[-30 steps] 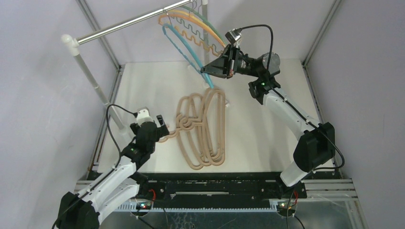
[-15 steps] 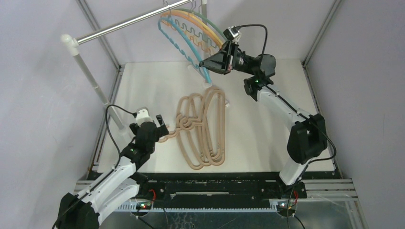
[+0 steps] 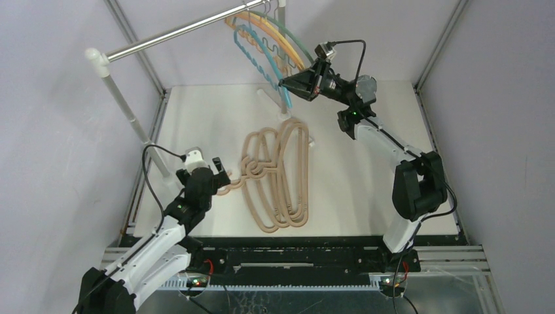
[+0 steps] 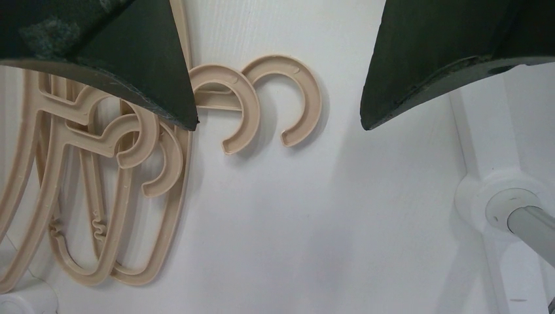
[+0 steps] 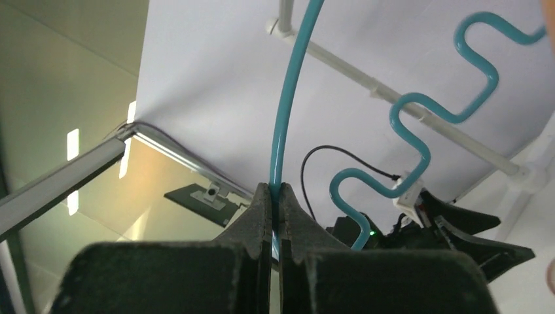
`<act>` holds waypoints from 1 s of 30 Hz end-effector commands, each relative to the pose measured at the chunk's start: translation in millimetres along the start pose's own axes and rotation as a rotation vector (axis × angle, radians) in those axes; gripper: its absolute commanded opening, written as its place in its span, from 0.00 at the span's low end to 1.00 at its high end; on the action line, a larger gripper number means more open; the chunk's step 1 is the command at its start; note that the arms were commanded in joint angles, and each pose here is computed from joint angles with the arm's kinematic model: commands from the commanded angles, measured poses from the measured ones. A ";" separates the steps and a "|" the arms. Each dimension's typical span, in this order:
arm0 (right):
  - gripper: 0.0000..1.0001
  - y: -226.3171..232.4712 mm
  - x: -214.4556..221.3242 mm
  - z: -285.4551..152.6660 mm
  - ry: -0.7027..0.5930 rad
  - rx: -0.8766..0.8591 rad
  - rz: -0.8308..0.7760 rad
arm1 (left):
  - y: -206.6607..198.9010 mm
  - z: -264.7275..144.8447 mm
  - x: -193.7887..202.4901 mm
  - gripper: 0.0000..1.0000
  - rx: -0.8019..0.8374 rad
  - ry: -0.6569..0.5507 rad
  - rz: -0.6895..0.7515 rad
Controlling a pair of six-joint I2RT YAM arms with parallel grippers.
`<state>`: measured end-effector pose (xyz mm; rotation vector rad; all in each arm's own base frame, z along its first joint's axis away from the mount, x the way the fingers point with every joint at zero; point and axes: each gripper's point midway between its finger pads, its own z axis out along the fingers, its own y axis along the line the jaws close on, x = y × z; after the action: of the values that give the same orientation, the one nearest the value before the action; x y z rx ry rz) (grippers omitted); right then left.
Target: Organize the hangers
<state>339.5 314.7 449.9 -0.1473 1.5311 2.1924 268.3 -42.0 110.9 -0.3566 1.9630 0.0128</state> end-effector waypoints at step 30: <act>0.82 -16.3 2.9 -92.7 -0.199 0.811 -0.696 | -7.2 1.0 -12.4 1.00 0.011 -0.028 -0.024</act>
<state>324.8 262.6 441.9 -0.1254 1.6480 1.3632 268.2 -41.9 107.6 -0.3539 1.9746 0.0211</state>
